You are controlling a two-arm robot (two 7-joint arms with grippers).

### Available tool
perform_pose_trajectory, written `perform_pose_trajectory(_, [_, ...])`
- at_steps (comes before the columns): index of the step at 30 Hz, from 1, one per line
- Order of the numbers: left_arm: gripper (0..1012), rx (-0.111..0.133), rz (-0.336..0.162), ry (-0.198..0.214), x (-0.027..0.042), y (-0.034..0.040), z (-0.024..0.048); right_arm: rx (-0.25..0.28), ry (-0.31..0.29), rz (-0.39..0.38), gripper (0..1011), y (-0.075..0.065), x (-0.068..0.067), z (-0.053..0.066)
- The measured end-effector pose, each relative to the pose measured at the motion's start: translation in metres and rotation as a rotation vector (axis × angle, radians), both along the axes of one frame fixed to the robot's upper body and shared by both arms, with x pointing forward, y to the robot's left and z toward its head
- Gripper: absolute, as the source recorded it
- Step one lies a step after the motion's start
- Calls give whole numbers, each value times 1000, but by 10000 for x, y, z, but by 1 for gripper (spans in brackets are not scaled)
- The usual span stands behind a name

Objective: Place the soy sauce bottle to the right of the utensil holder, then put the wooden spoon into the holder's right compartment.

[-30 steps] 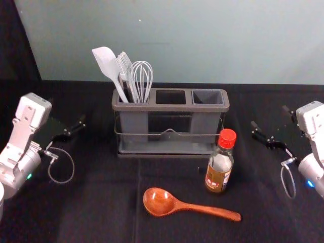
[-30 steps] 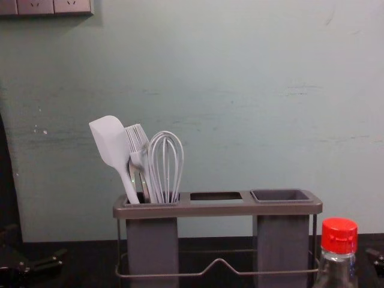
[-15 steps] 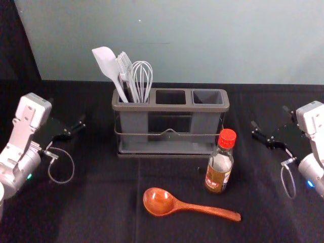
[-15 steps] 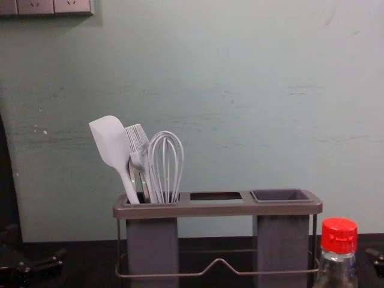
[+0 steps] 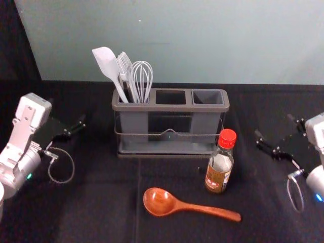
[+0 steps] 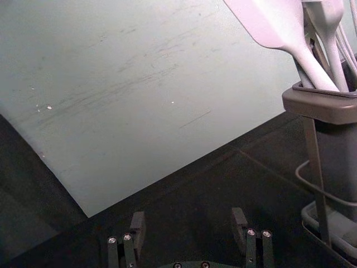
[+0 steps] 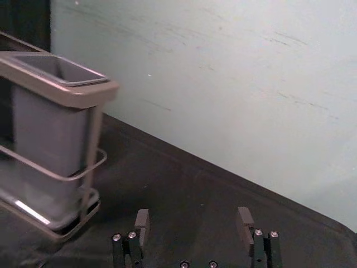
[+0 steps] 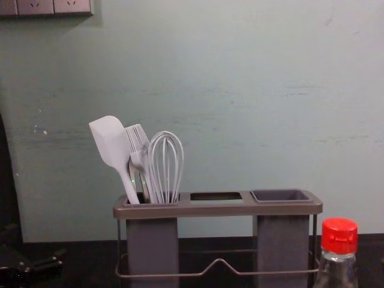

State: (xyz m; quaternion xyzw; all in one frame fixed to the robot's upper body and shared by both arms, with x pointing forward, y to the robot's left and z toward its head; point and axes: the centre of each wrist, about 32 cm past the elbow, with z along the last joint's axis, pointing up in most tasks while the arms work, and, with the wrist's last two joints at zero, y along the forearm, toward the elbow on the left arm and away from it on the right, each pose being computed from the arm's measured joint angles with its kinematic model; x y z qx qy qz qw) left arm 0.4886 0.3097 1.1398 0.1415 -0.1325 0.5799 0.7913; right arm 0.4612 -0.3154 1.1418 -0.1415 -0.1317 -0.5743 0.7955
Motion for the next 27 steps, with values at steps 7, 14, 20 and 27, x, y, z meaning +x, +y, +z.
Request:
perform_pose_trajectory(7, [1005,0,0,0,0,0,0,4,-7,20,1003,-20,-239,8])
perform_pose_trajectory(14, [1005,0,0,0,0,0,0,2,-16,38,1003,-14,-467,3])
perform_pose_trajectory(20, [1005,0,0,0,0,0,0,-4,-17,58,1003,8,-607,-10])
perform_pose_trajectory(27, [1005,0,0,0,0,0,0,12,-14,82,1003,52,-834,-22])
